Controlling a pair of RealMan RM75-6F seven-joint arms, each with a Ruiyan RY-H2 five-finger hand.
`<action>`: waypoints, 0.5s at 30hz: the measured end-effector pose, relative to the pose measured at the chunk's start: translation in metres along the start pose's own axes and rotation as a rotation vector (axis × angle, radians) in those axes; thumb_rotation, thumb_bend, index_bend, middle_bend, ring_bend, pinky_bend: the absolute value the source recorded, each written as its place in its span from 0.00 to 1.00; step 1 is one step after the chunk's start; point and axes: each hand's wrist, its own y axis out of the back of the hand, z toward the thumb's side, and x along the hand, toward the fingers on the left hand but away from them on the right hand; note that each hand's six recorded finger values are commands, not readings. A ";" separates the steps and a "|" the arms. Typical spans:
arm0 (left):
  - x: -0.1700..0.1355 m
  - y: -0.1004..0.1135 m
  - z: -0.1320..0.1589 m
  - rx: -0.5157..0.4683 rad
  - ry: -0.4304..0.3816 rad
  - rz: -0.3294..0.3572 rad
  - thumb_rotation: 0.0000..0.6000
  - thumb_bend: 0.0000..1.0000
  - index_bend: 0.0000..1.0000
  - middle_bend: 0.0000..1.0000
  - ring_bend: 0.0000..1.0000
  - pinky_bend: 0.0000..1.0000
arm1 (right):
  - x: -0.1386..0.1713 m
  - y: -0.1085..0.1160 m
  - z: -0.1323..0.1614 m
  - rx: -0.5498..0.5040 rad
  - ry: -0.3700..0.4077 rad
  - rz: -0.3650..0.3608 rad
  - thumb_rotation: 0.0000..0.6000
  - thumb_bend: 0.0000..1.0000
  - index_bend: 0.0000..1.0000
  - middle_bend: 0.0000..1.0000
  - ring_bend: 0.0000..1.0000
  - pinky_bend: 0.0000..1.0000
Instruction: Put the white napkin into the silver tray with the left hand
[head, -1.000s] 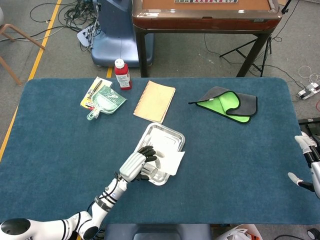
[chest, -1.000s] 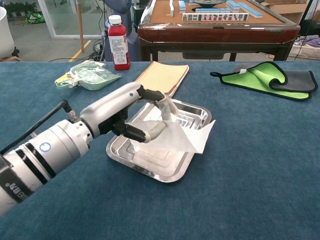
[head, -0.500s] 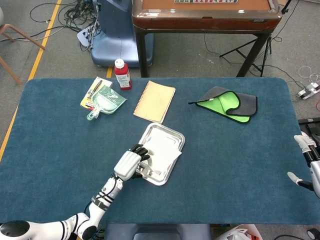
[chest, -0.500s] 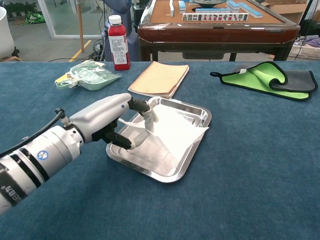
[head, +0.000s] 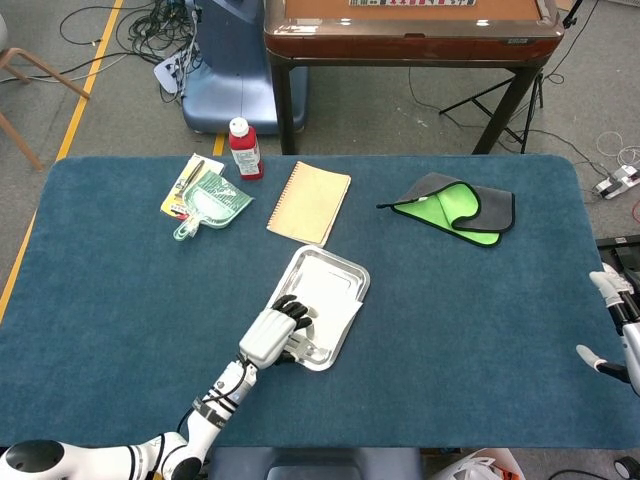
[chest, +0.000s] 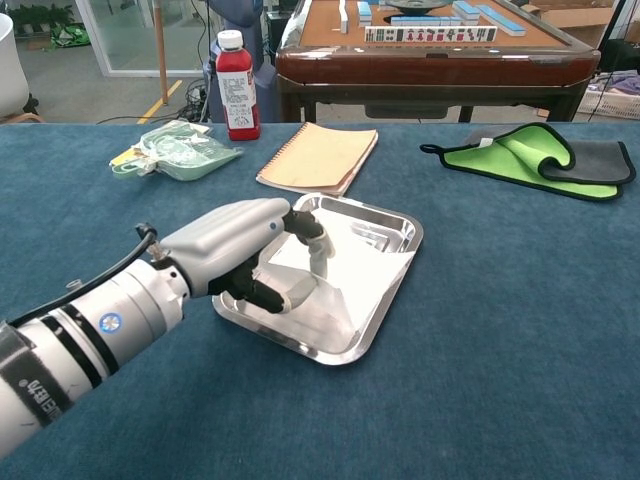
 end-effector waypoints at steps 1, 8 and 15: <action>0.001 0.001 -0.001 0.016 0.011 0.003 1.00 0.43 0.57 0.32 0.26 0.14 | 0.000 0.000 0.000 -0.001 0.000 0.000 1.00 0.03 0.07 0.16 0.00 0.05; 0.000 0.013 -0.011 0.062 0.083 0.038 1.00 0.43 0.58 0.32 0.27 0.15 | -0.002 -0.002 -0.001 -0.008 0.006 0.002 1.00 0.03 0.07 0.16 0.00 0.05; -0.010 0.028 -0.018 0.092 0.121 0.066 1.00 0.44 0.59 0.32 0.27 0.15 | -0.005 -0.003 0.000 -0.013 0.018 0.002 1.00 0.03 0.07 0.16 0.00 0.05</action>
